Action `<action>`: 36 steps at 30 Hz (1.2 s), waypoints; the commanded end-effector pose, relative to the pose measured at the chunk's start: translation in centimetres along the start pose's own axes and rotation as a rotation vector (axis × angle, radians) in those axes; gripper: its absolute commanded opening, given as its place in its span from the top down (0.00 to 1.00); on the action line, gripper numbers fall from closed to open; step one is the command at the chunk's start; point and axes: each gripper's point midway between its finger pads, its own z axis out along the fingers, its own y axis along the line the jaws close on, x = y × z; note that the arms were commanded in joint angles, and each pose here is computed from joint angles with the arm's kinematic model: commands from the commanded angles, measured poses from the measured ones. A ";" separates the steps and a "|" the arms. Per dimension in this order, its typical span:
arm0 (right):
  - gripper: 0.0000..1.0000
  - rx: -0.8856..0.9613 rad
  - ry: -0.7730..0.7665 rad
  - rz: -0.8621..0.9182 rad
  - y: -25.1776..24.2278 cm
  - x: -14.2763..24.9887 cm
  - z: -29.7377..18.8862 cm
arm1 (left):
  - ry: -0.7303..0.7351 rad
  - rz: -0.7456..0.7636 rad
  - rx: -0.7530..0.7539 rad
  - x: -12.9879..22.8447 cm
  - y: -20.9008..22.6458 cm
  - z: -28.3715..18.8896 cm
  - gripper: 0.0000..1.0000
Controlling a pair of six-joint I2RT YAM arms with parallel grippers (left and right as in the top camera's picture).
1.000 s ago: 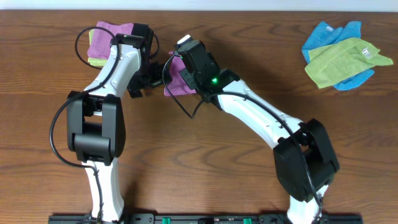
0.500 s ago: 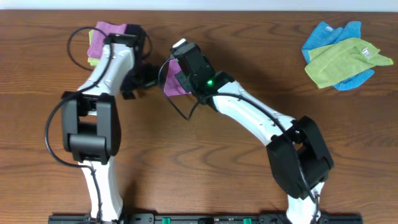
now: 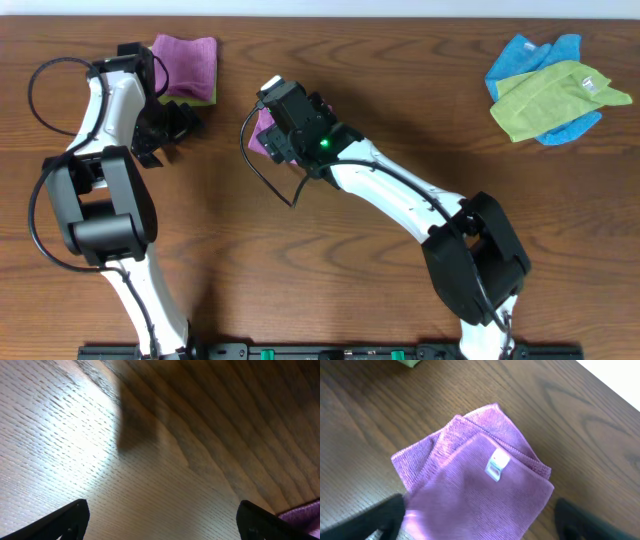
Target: Fold the cloth
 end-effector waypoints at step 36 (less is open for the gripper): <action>0.01 0.029 0.277 0.777 -12.7 6.8 -4.2 | 0.184 0.397 0.425 10.6 -15.9 0.0 0.05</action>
